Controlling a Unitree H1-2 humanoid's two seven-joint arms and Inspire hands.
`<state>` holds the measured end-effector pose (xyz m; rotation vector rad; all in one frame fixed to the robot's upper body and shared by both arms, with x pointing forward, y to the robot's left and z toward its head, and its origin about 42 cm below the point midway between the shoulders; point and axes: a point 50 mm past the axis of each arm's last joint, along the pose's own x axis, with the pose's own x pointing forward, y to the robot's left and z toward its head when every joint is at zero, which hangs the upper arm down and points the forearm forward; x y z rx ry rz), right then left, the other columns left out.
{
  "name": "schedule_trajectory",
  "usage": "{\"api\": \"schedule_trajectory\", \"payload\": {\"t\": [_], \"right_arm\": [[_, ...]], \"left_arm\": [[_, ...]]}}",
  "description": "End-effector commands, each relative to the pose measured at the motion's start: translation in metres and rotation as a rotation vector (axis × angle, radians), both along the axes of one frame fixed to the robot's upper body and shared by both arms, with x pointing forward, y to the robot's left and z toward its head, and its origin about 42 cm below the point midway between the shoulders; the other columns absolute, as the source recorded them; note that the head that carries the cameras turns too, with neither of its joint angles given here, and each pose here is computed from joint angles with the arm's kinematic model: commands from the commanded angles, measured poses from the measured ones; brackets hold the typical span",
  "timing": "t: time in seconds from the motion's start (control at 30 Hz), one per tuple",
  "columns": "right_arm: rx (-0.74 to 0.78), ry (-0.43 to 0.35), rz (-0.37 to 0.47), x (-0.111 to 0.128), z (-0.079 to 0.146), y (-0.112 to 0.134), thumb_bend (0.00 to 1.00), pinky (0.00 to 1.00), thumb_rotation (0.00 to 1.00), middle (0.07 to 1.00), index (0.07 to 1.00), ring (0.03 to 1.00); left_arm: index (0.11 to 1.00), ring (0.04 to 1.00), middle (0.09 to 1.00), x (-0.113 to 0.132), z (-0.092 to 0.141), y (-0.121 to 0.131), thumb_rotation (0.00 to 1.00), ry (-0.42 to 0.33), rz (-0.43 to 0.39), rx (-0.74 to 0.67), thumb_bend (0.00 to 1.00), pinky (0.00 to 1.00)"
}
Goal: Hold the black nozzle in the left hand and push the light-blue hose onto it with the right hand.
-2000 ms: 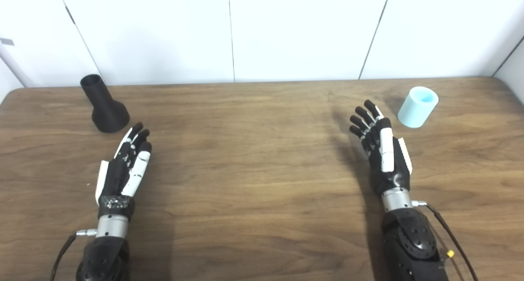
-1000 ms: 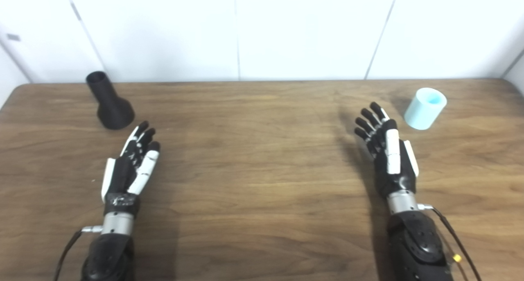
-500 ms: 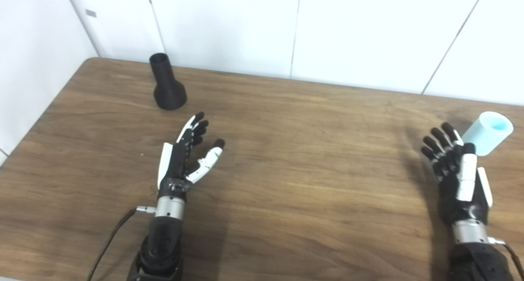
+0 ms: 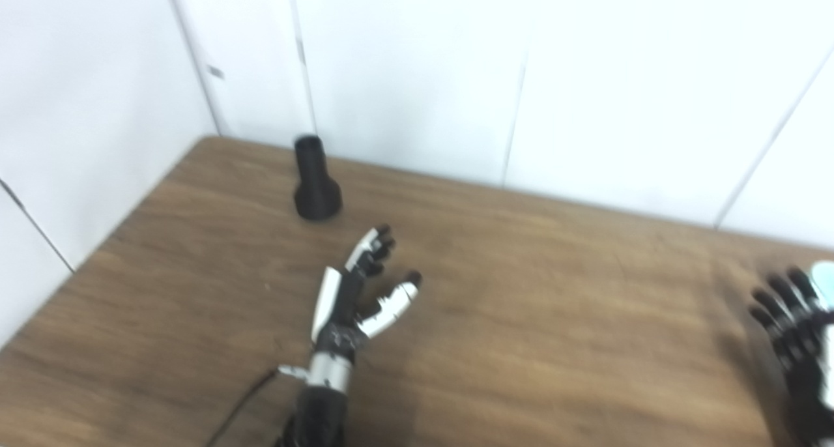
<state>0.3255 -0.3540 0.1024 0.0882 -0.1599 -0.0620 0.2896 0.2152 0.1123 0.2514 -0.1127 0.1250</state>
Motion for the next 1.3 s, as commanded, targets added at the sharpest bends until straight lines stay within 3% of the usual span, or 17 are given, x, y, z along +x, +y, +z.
{"api": "schedule_trajectory", "payload": {"t": [0.0,0.23,0.37,0.57,0.73,0.9,1.0,1.27], "right_arm": [[0.061,0.161,-0.020,-0.039,-0.060,0.006,0.57,0.86,0.93,0.898,0.922,0.868],[0.066,0.172,-0.019,-0.035,-0.066,0.000,0.49,0.92,1.00,0.917,0.932,0.890],[0.065,0.166,-0.022,-0.037,-0.065,0.000,0.49,0.95,1.00,0.933,0.946,0.913],[0.062,0.173,-0.026,-0.040,-0.065,-0.001,0.48,0.93,1.00,0.913,0.928,0.893],[0.054,0.175,-0.028,-0.040,-0.064,0.000,0.47,0.91,1.00,0.910,0.919,0.888],[0.068,0.174,-0.026,-0.040,-0.064,0.002,0.49,0.91,1.00,0.906,0.912,0.886],[0.064,0.174,-0.027,-0.040,-0.064,0.005,0.48,0.91,1.00,0.903,0.912,0.884],[0.061,0.170,-0.014,-0.039,-0.064,0.010,0.52,0.91,0.99,0.901,0.926,0.878]], "left_arm": [[0.937,0.900,0.897,-0.016,-0.036,-0.006,0.37,0.106,-0.008,-0.021,0.55,0.89],[0.917,0.890,0.880,-0.014,-0.043,-0.013,0.41,0.100,0.010,-0.013,0.58,0.88],[0.910,0.886,0.880,-0.016,-0.041,-0.014,0.46,0.076,0.037,-0.034,0.67,0.88],[0.885,0.878,0.866,-0.019,-0.025,-0.008,0.35,0.000,0.096,-0.059,0.76,0.83],[0.889,0.859,0.868,-0.023,0.002,-0.004,0.28,-0.024,0.127,-0.031,0.77,0.83],[0.881,0.828,0.847,-0.031,0.034,0.008,0.24,0.002,0.165,0.025,0.78,0.82],[0.875,0.820,0.834,-0.037,0.056,0.023,0.24,0.010,0.193,0.063,0.75,0.80],[0.850,0.780,0.813,-0.045,0.100,0.058,0.27,-0.036,0.275,0.179,0.80,0.75]]}}
